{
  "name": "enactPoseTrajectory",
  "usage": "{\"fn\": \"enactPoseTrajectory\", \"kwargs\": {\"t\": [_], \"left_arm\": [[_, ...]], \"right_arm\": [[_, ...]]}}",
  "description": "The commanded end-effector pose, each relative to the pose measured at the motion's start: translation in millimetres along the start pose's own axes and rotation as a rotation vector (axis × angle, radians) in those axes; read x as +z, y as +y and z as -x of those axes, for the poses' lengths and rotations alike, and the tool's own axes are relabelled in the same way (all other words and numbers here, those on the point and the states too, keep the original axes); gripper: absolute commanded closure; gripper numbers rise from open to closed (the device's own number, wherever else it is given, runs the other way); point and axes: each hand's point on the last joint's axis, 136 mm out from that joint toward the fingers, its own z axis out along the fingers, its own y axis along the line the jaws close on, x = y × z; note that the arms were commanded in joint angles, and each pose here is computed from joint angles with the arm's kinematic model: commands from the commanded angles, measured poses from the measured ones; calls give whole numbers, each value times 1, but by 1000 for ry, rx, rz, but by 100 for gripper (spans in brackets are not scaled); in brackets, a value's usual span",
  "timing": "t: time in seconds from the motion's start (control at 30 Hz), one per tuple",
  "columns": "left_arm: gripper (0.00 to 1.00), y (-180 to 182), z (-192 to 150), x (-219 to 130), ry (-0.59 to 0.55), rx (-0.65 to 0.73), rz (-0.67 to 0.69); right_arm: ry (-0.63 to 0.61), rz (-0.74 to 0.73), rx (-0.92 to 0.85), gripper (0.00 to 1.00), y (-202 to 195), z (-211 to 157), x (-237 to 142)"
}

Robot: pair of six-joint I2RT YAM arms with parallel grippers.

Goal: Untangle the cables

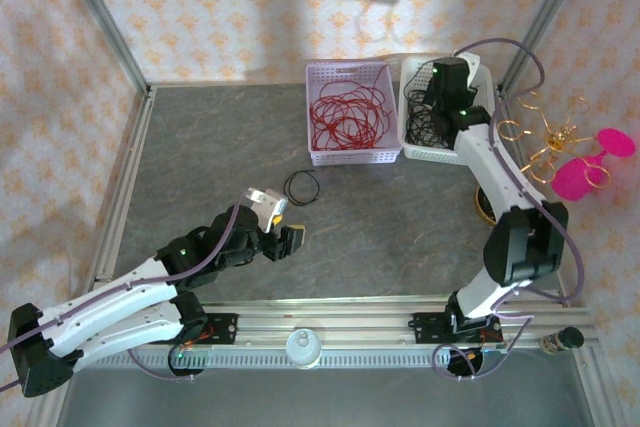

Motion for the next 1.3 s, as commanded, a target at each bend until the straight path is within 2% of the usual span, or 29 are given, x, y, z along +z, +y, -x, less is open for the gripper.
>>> {"fn": "enactPoseTrajectory", "kwargs": {"t": [0.0,0.23,0.53,0.67,0.77,0.93,1.1,1.17,1.27], "left_arm": [[33,-4,4,-2,-34,-38,-28],[32,-2,-2,0,-22,-46,-25],[32,3,-2,3,-29,-74,4],[32,17,0,2,-40,-110,83],[31,30,-4,4,-30,-149,143],[31,57,-14,15,19,-248,229],[45,91,-20,34,95,-294,346],[47,102,-19,45,140,-270,406],[50,117,-18,64,225,-219,483]], "right_arm": [[31,-23,-34,100,1,-4,20],[83,-61,-51,100,-4,-22,60],[177,-69,-70,99,-7,-67,97],[209,-88,-97,90,-7,-81,110],[214,-102,-107,79,-10,-82,112],[157,-72,-59,65,-8,-51,90],[43,8,-4,62,7,-10,34],[2,41,4,62,16,-7,7],[-40,129,30,62,30,-21,-33]]}}
